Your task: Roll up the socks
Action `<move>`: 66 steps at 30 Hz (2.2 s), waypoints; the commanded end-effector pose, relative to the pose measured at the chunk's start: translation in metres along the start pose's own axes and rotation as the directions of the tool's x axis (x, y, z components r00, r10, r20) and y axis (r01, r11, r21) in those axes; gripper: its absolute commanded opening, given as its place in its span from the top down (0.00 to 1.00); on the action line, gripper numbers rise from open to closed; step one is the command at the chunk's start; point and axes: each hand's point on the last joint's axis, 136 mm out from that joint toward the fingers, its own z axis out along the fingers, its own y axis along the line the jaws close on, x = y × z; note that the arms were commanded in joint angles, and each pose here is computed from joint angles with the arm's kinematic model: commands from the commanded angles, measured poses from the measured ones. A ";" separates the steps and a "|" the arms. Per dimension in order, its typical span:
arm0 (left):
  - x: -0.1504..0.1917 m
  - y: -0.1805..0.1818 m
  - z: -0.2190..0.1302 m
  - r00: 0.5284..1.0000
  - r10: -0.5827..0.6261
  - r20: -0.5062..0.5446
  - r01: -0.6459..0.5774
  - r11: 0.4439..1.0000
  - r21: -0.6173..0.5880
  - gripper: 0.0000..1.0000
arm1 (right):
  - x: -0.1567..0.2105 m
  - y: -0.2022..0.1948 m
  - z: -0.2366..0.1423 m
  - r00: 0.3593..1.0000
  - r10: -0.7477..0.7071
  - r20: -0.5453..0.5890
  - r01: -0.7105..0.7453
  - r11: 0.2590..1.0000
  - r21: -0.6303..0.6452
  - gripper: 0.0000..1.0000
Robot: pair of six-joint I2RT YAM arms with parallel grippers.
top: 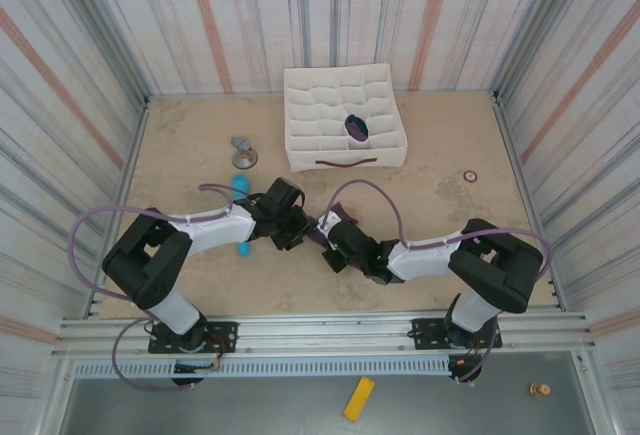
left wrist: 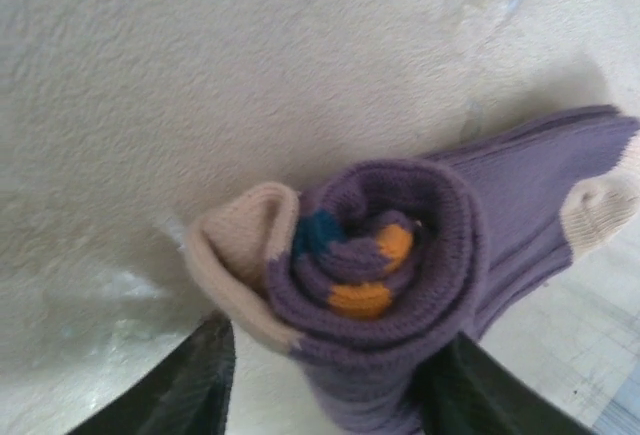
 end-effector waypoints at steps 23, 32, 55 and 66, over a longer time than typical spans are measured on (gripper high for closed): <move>-0.004 -0.022 -0.024 0.981 0.193 0.006 -0.193 0.979 -0.062 0.31 | 0.080 -0.039 -0.019 0.518 0.752 -0.408 -0.847 0.518 -0.120 1.00; 0.009 -0.047 -0.011 0.969 0.248 0.005 -0.248 0.968 0.019 0.37 | 0.101 -0.052 -0.020 0.231 0.837 -0.496 -0.956 0.289 0.043 1.00; 0.006 -0.079 0.047 0.938 0.346 0.031 -0.347 0.937 0.028 0.43 | 0.149 -0.062 -0.024 -0.152 0.882 -0.447 -0.961 -0.027 0.274 1.00; 0.003 -0.058 0.068 0.957 0.291 -0.022 -0.291 0.954 -0.069 0.80 | 0.124 -0.070 -0.025 -0.049 0.896 -0.442 -0.983 0.036 0.182 0.77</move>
